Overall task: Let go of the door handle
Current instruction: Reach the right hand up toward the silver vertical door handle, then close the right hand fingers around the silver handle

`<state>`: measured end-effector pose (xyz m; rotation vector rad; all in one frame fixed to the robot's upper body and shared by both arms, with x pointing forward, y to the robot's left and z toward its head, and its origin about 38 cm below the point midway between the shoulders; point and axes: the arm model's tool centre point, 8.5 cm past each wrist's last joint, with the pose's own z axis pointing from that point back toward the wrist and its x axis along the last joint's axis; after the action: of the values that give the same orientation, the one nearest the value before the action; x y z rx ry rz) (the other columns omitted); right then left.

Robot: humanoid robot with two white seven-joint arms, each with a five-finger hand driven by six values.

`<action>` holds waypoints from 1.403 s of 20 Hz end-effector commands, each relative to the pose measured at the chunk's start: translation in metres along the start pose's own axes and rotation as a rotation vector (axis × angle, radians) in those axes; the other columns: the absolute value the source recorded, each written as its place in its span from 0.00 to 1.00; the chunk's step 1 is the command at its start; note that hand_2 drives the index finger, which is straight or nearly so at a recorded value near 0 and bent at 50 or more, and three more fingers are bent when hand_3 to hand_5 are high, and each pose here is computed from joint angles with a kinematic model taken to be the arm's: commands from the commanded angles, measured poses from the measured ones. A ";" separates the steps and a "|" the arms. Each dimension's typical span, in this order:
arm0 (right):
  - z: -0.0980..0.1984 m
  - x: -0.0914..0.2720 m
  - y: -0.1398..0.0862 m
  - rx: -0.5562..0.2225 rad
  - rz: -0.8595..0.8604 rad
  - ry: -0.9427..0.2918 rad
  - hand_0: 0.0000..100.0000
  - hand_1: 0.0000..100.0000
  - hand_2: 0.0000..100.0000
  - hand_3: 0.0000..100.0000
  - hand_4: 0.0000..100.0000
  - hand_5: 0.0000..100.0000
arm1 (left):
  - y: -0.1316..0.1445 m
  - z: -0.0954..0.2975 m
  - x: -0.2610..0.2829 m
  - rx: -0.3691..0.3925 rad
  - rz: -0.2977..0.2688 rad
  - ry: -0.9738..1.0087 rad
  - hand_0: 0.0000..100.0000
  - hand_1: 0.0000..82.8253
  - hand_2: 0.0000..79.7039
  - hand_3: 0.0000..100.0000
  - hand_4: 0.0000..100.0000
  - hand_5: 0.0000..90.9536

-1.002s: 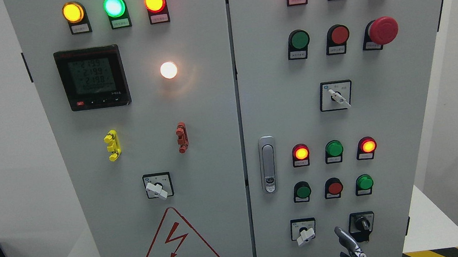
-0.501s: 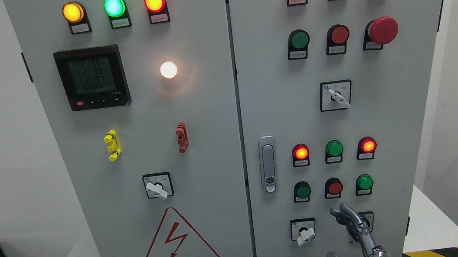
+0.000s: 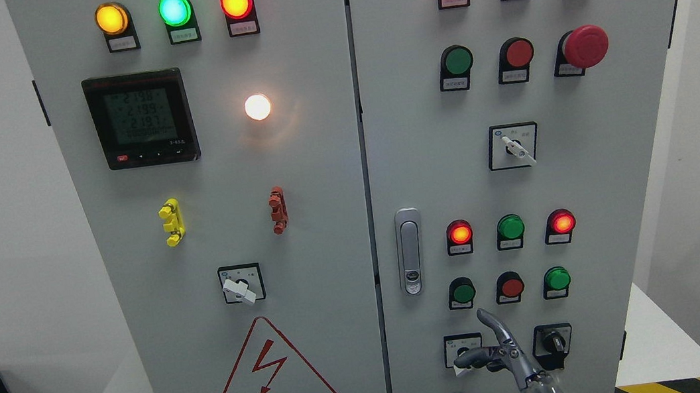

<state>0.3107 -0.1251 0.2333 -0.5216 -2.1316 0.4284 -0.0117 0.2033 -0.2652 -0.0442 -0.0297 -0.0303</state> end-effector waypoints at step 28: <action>-0.064 -0.014 0.041 0.048 0.581 -0.021 0.50 0.26 0.00 0.71 0.66 0.62 | 0.000 0.000 0.000 -0.001 0.000 0.001 0.00 0.00 0.06 0.11 0.00 0.00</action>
<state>0.3650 -0.0896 0.2539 -1.0600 -2.0232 0.7425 -0.0117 0.2036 -0.2652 -0.0439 -0.0300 -0.0303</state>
